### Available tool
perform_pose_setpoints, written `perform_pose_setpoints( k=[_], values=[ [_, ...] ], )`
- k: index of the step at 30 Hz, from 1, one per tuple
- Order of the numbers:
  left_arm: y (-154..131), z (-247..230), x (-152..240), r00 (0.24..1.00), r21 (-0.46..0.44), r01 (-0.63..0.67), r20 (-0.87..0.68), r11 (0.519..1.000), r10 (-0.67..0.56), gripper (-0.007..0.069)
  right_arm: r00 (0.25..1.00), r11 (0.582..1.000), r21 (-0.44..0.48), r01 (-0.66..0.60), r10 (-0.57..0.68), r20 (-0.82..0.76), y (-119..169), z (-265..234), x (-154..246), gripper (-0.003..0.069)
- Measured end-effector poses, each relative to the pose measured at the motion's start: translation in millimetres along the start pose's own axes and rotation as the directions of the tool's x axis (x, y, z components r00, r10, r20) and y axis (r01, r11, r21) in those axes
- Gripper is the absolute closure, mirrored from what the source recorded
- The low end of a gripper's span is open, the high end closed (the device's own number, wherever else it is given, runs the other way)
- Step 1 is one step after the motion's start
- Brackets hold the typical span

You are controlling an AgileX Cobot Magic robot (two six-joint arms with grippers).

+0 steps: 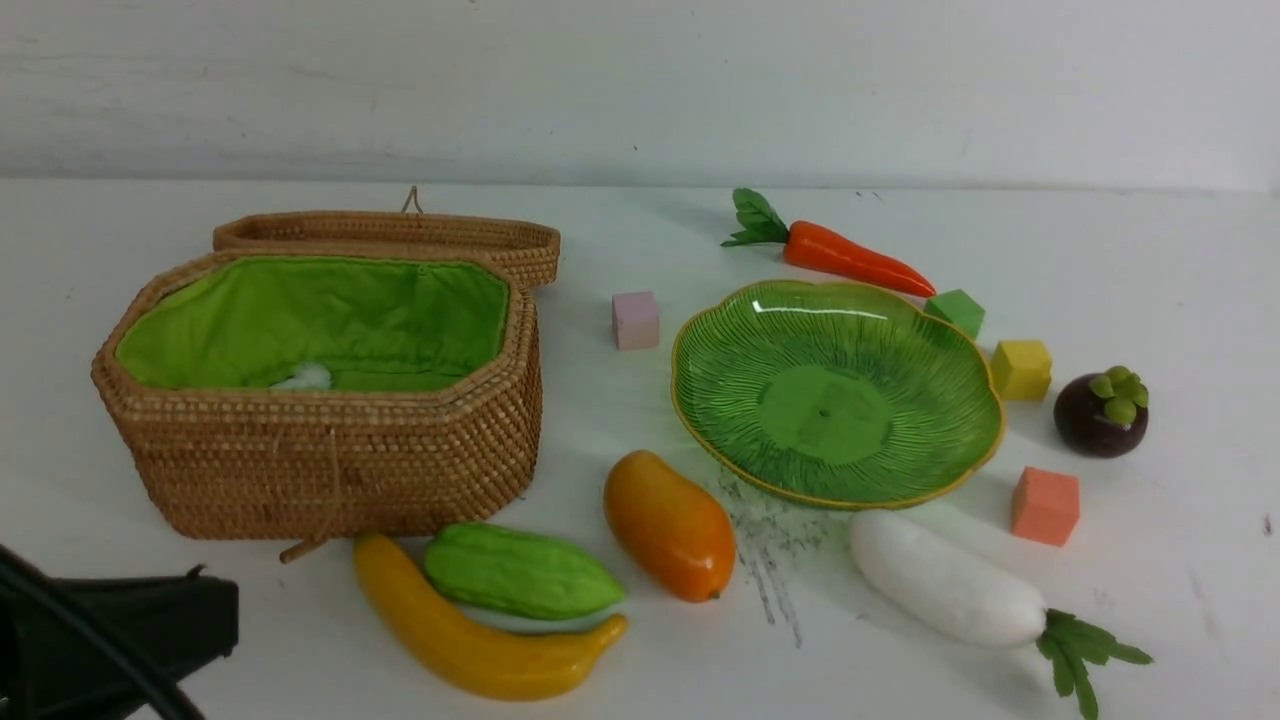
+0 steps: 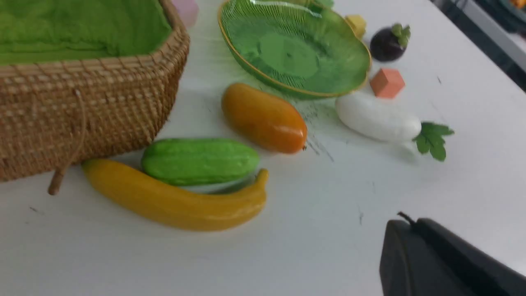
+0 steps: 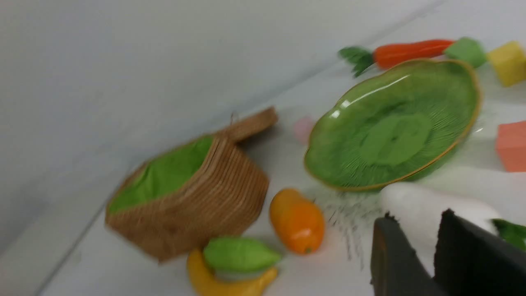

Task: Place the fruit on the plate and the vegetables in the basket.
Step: Use the left arm to grab a banana and put it into the right plate

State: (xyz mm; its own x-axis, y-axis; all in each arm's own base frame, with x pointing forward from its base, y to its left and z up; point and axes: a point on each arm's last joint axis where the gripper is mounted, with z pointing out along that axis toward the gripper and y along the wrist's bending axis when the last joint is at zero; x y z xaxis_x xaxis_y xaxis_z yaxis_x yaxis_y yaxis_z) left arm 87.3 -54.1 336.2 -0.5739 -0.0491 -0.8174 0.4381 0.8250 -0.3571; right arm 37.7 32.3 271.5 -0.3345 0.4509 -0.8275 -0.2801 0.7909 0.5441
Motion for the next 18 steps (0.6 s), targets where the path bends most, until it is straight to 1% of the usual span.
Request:
perform_pose_setpoints(
  k=[2, 3, 4, 5, 6, 7, 8, 10, 12, 13, 15, 16, 17, 18],
  values=[
    [-1.3, 3.3, -5.3, 0.998, 0.017, -0.014, -0.064, 1.000, 0.015, 0.0638, 0.985, 0.993, -0.047, 0.109, -0.114, -0.129, 22.8, -5.5, -21.0, 0.0522],
    [-3.0, 3.7, -8.6, 0.995, 0.028, -0.034, -0.089, 0.999, 0.036, 0.0638, 0.965, 0.985, -0.070, 0.161, -0.172, -0.200, 34.1, -7.9, -32.5, 0.0529],
    [-5.2, 4.7, -10.7, 0.991, 0.047, -0.057, -0.121, 0.997, 0.063, 0.0638, 0.951, 0.976, -0.090, 0.196, -0.212, -0.226, 43.1, -11.2, -42.8, 0.0537],
    [-8.7, 7.0, -14.6, 0.981, 0.077, -0.103, -0.157, 0.992, 0.114, 0.0638, 0.913, 0.965, -0.108, 0.240, -0.262, -0.312, 51.2, -11.1, -52.3, 0.0544],
    [-11.2, 9.7, -15.6, 0.971, 0.103, -0.130, -0.187, 0.986, 0.147, 0.0638, 0.880, 0.952, -0.127, 0.279, -0.306, -0.363, 58.9, -12.5, -62.5, 0.0546],
    [-13.8, 10.1, -16.9, 0.963, 0.121, -0.156, -0.203, 0.980, 0.179, 0.0638, 0.869, 0.948, -0.132, 0.290, -0.319, -0.378, 61.7, -13.0, -66.6, 0.0547],
    [-17.9, 16.5, -19.9, 0.933, 0.156, -0.217, -0.258, 0.964, 0.251, 0.0638, 0.828, 0.922, -0.173, 0.346, -0.387, -0.406, 72.4, -16.5, -81.4, 0.0547],
    [-23.0, 30.0, -20.0, 0.874, 0.203, -0.303, -0.330, 0.931, 0.356, 0.0638, 0.791, 0.892, -0.230, 0.388, -0.451, -0.413, 82.6, -20.0, -94.1, 0.0547],
    [-26.2, 48.3, -16.7, 0.785, 0.238, -0.408, -0.401, 0.882, 0.472, 0.0638, 0.776, 0.855, -0.294, 0.427, -0.513, -0.367, 93.5, -28.5, -105.2, 0.0547],
    [-27.1, 59.2, -14.1, 0.730, 0.253, -0.466, -0.431, 0.848, 0.530, 0.0638, 0.768, 0.835, -0.325, 0.445, -0.542, -0.341, 98.3, -33.6, -109.6, 0.0547],
    [-28.5, 81.4, -8.5, 0.622, 0.283, -0.569, -0.466, 0.772, 0.630, 0.0638, 0.750, 0.796, -0.373, 0.476, -0.589, -0.300, 104.5, -41.6, -115.4, 0.0545],
    [-30.0, 96.8, -5.6, 0.554, 0.298, -0.635, -0.468, 0.713, 0.689, 0.0638, 0.744, 0.779, -0.393, 0.490, -0.608, -0.277, 107.4, -46.3, -118.2, 0.0545],
    [-29.5, 104.5, -4.7, 0.529, 0.300, -0.657, -0.470, 0.691, 0.707, 0.0638, 0.742, 0.773, -0.399, 0.494, -0.613, -0.270, 108.2, -47.7, -118.9, 0.0544],
    [-29.6, 117.1, -3.0, 0.491, 0.307, -0.690, -0.467, 0.655, 0.736, 0.0637, 0.739, 0.767, -0.405, 0.499, -0.620, -0.264, 108.9, -49.7, -119.5, 0.0543]
  ],
)
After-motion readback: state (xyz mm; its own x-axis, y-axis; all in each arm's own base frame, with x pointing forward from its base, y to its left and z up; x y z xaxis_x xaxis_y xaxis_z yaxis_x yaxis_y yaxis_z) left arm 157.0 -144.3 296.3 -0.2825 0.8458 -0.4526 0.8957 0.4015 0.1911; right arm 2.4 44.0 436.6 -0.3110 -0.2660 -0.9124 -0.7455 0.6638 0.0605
